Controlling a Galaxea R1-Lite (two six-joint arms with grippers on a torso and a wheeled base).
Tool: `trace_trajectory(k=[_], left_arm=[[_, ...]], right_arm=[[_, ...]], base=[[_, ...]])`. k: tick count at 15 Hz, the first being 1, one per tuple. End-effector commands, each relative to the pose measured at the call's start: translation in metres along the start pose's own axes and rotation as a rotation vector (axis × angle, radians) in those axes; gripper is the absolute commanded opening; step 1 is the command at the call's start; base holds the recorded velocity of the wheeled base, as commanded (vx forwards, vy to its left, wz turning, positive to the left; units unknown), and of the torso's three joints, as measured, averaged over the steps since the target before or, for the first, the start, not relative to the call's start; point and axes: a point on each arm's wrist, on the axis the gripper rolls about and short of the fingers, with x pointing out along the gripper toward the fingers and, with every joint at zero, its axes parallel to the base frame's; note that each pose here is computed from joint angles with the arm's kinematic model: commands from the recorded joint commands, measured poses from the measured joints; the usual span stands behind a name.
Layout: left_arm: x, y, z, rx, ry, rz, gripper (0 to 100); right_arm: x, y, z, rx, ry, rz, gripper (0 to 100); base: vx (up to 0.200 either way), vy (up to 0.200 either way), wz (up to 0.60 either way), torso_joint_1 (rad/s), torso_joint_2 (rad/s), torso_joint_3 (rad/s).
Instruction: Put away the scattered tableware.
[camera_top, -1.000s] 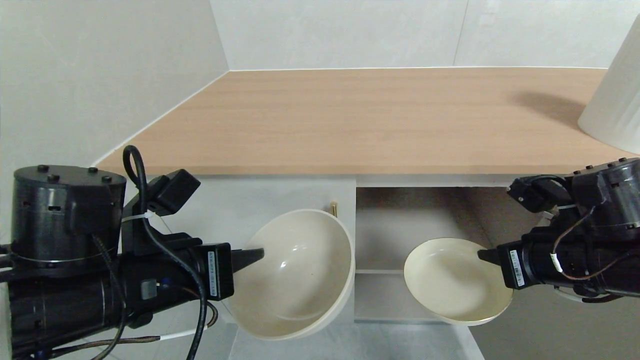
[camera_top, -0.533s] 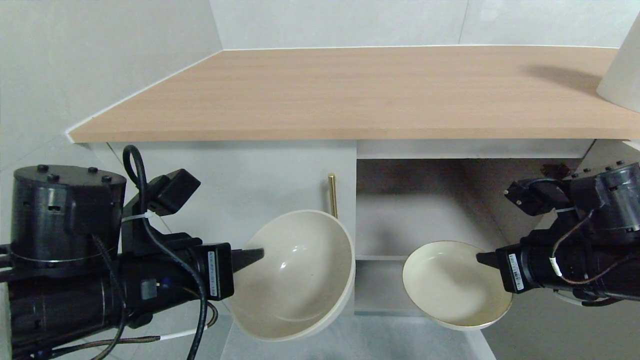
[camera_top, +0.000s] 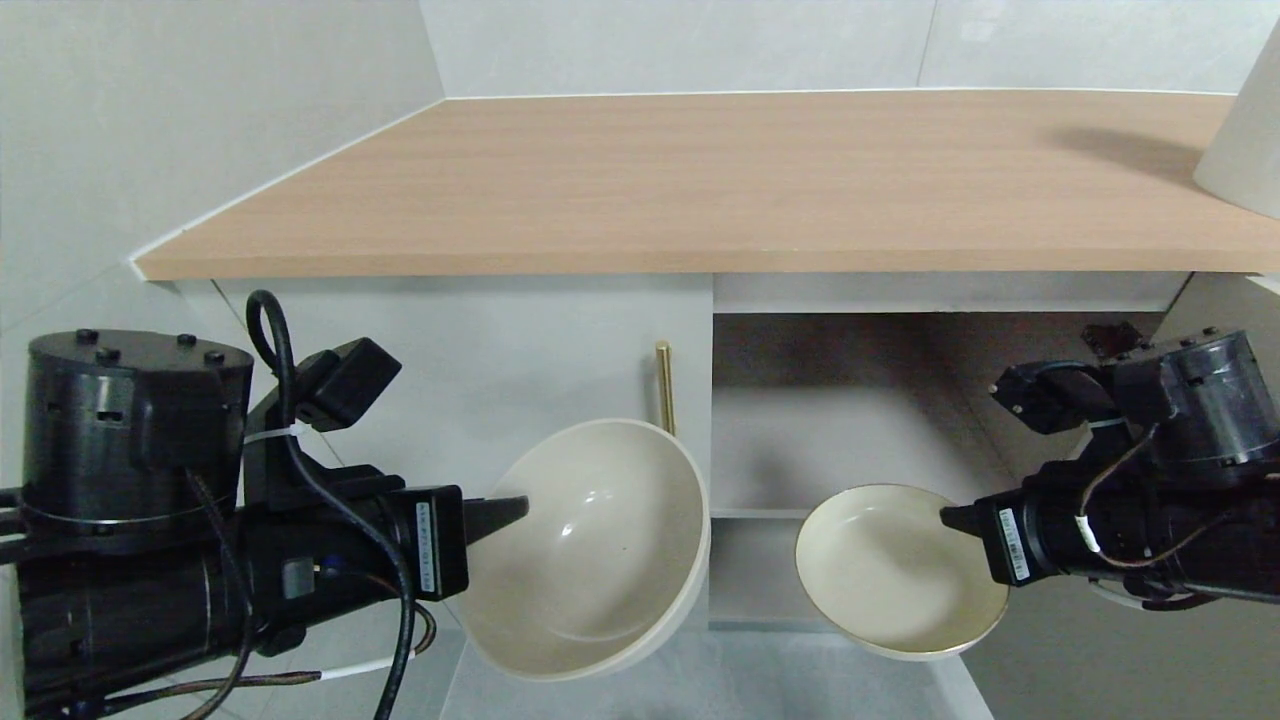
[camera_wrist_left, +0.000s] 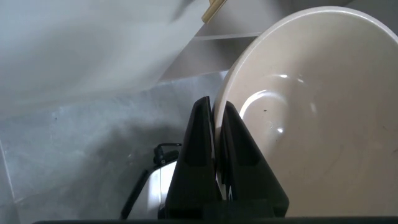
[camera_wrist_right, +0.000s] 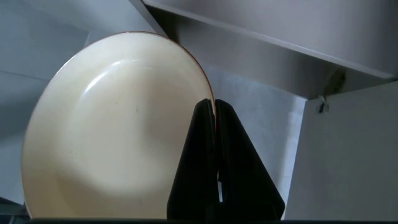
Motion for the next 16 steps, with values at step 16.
trace_trajectory(k=[16], left_arm=[[0.005, 0.001, -0.002, -0.001, 0.016, 0.006, 0]], right_arm=[[0.191, -0.030, -0.017, 0.217, -0.143, -0.463, 0]], base=[[0.000, 0.000, 0.00, 0.000, 0.00, 0.000]])
